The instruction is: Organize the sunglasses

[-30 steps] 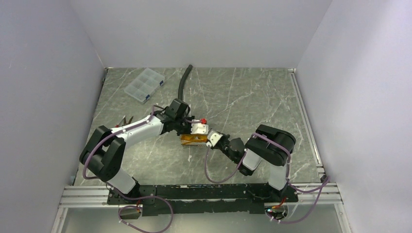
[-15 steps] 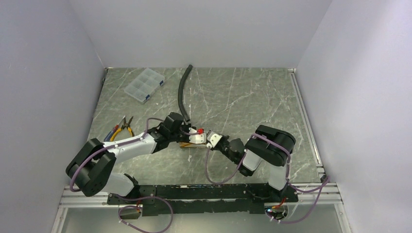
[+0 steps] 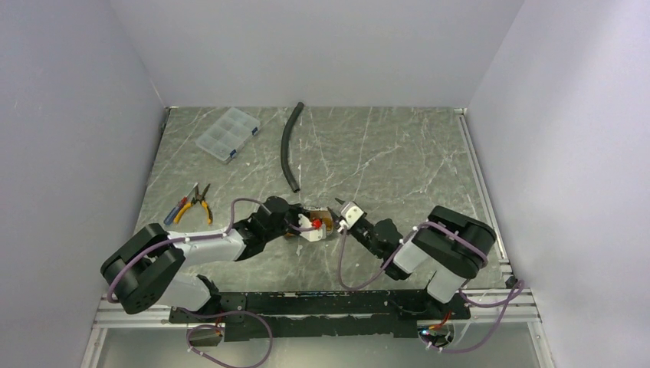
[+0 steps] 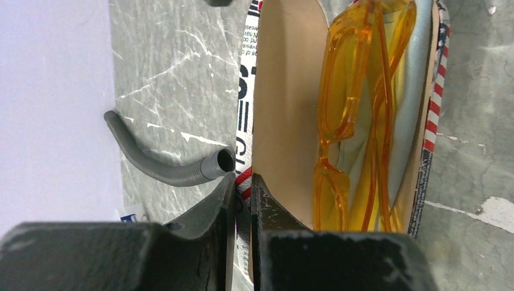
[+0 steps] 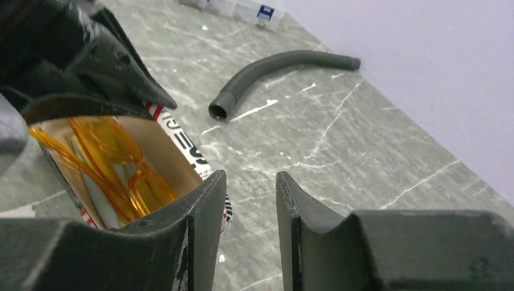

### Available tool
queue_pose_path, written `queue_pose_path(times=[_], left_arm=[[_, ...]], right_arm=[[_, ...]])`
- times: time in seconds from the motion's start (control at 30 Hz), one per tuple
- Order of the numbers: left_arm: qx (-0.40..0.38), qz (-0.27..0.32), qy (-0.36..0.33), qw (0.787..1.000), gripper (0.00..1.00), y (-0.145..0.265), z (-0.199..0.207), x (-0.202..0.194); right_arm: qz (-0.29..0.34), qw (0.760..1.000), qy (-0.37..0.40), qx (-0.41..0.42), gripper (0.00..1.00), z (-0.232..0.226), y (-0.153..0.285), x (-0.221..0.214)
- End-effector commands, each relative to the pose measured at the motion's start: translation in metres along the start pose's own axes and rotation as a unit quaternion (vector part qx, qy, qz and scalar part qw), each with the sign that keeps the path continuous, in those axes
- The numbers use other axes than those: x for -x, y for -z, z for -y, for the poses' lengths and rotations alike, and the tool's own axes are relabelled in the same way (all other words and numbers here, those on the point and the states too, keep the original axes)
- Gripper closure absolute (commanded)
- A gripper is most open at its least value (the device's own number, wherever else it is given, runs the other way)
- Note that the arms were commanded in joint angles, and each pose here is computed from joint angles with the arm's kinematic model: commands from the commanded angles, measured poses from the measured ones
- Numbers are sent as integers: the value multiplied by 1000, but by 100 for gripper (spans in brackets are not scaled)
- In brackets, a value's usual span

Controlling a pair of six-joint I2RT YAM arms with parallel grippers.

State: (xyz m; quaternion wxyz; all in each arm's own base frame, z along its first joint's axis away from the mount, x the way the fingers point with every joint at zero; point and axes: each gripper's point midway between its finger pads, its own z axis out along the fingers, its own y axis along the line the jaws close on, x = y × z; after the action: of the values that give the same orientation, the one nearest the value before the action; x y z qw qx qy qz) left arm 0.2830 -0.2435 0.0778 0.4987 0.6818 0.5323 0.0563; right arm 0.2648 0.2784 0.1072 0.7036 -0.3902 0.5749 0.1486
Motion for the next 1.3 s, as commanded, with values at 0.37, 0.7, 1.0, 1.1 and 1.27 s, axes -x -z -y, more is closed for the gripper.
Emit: queue_pose_path(times=[0.37,0.7,1.0,1.1,1.27], left_arm=[[75,32,-86,993,97,11,-3,16],[69,31,-148,986,97,23,32,14],[42,29,-175,983,97,32,66,18],[32,27,-181,983,97,35,74,17],[23,22,-204,978,97,41,88,15]], right_arm=[[-136,963,-220,81,31,51,-13,39],[-302,884,-280,223,9,4,-25,4],[-345,837,-304,297,23,-37,-17,-17],[-343,832,-308,309,22,-47,-16,-18],[-343,819,-325,326,22,-61,-10,-18]])
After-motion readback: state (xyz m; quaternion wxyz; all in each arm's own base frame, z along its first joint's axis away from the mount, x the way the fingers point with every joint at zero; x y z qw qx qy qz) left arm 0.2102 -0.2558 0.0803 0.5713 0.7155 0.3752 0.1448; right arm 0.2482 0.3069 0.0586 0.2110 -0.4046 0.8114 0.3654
